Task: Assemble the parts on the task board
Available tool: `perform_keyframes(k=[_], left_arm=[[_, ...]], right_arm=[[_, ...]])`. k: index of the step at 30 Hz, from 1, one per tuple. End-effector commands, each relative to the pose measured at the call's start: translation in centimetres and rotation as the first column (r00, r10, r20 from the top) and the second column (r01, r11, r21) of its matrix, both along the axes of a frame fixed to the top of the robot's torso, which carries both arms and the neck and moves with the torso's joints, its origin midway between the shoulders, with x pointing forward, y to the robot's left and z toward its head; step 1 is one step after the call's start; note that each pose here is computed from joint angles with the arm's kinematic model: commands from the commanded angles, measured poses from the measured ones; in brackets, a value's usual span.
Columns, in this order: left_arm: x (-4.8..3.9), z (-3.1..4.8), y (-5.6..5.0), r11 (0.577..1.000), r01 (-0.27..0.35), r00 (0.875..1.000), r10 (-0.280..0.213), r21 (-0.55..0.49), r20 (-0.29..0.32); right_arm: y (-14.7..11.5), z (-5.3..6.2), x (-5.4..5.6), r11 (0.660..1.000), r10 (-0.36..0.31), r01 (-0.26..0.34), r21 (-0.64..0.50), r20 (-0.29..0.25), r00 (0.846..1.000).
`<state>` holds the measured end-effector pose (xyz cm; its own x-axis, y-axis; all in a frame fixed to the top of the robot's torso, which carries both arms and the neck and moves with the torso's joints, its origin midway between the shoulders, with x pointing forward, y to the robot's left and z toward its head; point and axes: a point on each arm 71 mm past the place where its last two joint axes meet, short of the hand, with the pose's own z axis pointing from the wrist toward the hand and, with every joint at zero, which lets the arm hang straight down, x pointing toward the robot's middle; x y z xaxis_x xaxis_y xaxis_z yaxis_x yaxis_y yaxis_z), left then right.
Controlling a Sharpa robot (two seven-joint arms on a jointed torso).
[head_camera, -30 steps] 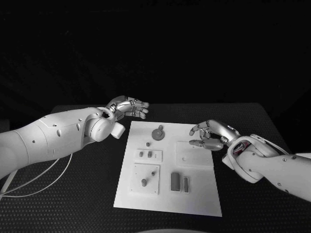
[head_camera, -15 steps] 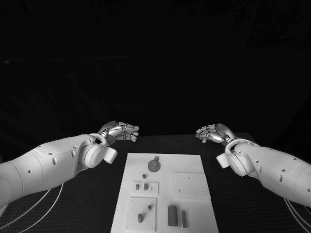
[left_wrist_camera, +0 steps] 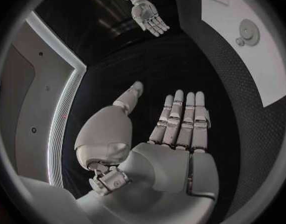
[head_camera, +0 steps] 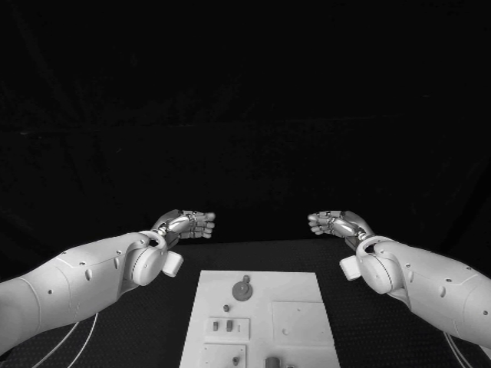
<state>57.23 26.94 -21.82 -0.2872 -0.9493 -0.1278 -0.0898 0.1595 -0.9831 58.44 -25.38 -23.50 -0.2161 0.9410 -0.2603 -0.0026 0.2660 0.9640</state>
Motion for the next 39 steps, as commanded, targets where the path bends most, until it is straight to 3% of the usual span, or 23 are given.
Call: perform_keyframes(k=[1,9,15,20,28,33,39], left_arm=[[-0.16,-0.07,-0.2,1.000,-0.003,1.000,0.003,-0.004,0.003],[-1.80,-0.67,-1.9,0.998,-0.048,0.998,0.050,-0.047,0.030],[-4.75,-1.14,-4.2,0.987,-0.122,0.990,0.128,-0.104,0.061],[-7.69,-1.10,-6.0,0.972,-0.187,0.977,0.199,-0.143,0.077],[-10.60,-0.69,-7.5,0.955,-0.246,0.961,0.262,-0.166,0.085],[-11.06,-0.59,-7.7,0.952,-0.255,0.959,0.272,-0.169,0.086],[-11.06,-0.59,-7.7,0.952,-0.255,0.959,0.272,-0.169,0.086]], right_arm=[[0.2,-0.1,-0.2,1.000,-0.001,0.001,0.004,0.002,1.000],[1.4,-0.1,-1.6,0.998,-0.028,0.027,0.062,0.026,0.999],[3.0,0.1,-4.3,0.987,-0.078,0.071,0.145,0.043,0.996],[4.4,0.3,-7.2,0.971,-0.128,0.117,0.209,0.037,0.991],[5.8,0.9,-11.1,0.948,-0.184,0.175,0.264,0.007,0.983],[6.1,1.1,-12.1,0.943,-0.197,0.191,0.274,-0.004,0.980],[6.1,1.1,-12.3,0.942,-0.199,0.193,0.275,-0.005,0.980]])
